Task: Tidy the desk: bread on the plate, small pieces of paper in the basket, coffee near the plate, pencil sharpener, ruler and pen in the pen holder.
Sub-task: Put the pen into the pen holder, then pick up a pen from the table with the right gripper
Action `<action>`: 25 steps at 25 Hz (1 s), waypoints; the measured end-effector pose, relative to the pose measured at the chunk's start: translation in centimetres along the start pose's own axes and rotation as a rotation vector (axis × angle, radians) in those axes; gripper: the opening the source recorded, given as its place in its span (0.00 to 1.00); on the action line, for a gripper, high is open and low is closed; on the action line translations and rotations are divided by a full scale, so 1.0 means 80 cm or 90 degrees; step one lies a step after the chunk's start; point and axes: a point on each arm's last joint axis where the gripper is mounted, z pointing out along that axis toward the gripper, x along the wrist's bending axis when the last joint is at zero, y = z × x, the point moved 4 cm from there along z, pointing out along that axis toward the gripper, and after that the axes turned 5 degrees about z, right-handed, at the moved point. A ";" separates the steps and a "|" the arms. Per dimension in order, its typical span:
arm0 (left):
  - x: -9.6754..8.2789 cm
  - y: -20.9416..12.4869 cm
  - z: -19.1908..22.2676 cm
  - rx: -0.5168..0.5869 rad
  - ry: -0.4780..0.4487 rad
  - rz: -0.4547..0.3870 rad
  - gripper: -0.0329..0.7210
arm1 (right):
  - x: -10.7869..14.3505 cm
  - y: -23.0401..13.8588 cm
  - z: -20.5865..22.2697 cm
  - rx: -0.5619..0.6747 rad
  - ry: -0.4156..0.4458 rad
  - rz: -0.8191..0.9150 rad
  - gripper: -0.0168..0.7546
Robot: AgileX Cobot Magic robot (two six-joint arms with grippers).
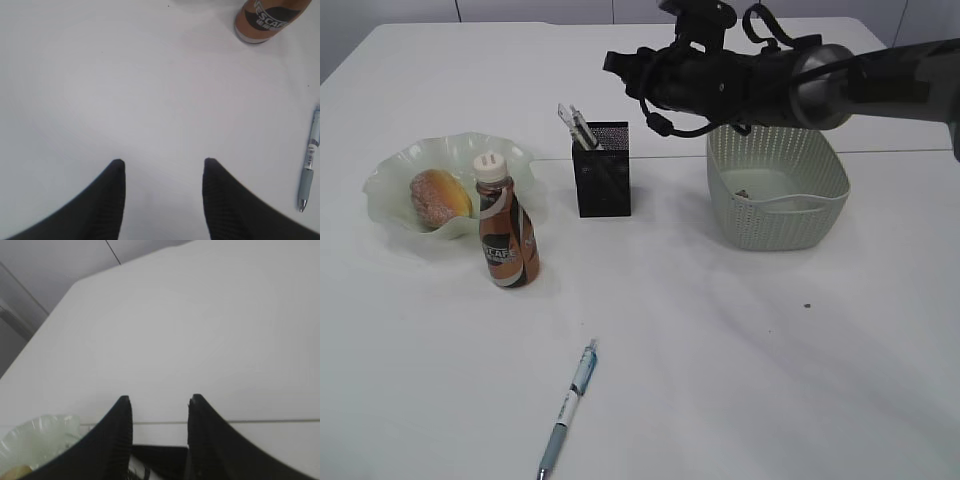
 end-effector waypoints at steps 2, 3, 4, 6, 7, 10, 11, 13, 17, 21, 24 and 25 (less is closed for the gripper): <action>0.000 0.000 0.000 0.000 0.000 0.000 0.53 | -0.002 -0.009 -0.002 0.044 -0.010 -0.002 0.38; 0.000 0.000 0.000 0.000 0.000 0.000 0.53 | -0.002 -0.013 -0.004 0.068 -0.016 -0.007 0.38; 0.000 0.000 0.000 0.000 0.000 0.000 0.53 | 0.000 -0.014 -0.009 0.095 -0.021 -0.018 0.39; 0.000 0.000 0.000 0.000 0.000 0.000 0.53 | 0.004 -0.013 -0.020 0.143 -0.030 -0.032 0.39; 0.000 0.000 0.000 0.000 0.000 0.000 0.53 | 0.008 -0.012 -0.029 0.170 -0.035 -0.036 0.39; 0.000 0.000 0.000 0.000 0.000 0.000 0.53 | 0.019 -0.003 -0.058 0.247 -0.049 -0.046 0.39; 0.000 0.000 0.000 0.000 0.000 0.000 0.53 | 0.022 0.000 -0.068 0.271 -0.053 -0.047 0.39; 0.000 0.000 0.000 0.000 0.000 0.000 0.53 | 0.029 0.004 -0.095 0.338 -0.067 -0.050 0.39; 0.000 0.000 0.000 0.000 0.000 0.000 0.53 | 0.042 0.017 -0.142 0.426 -0.081 -0.056 0.39; 0.000 0.000 0.000 0.001 0.000 0.000 0.53 | 0.059 0.022 -0.181 0.493 -0.083 -0.065 0.39; 0.000 -0.001 0.000 0.002 0.000 0.000 0.53 | 0.079 0.015 -0.204 0.539 -0.076 -0.082 0.39; 0.000 -0.001 0.000 0.002 0.000 0.000 0.53 | 0.085 0.009 -0.209 0.554 -0.079 -0.093 0.39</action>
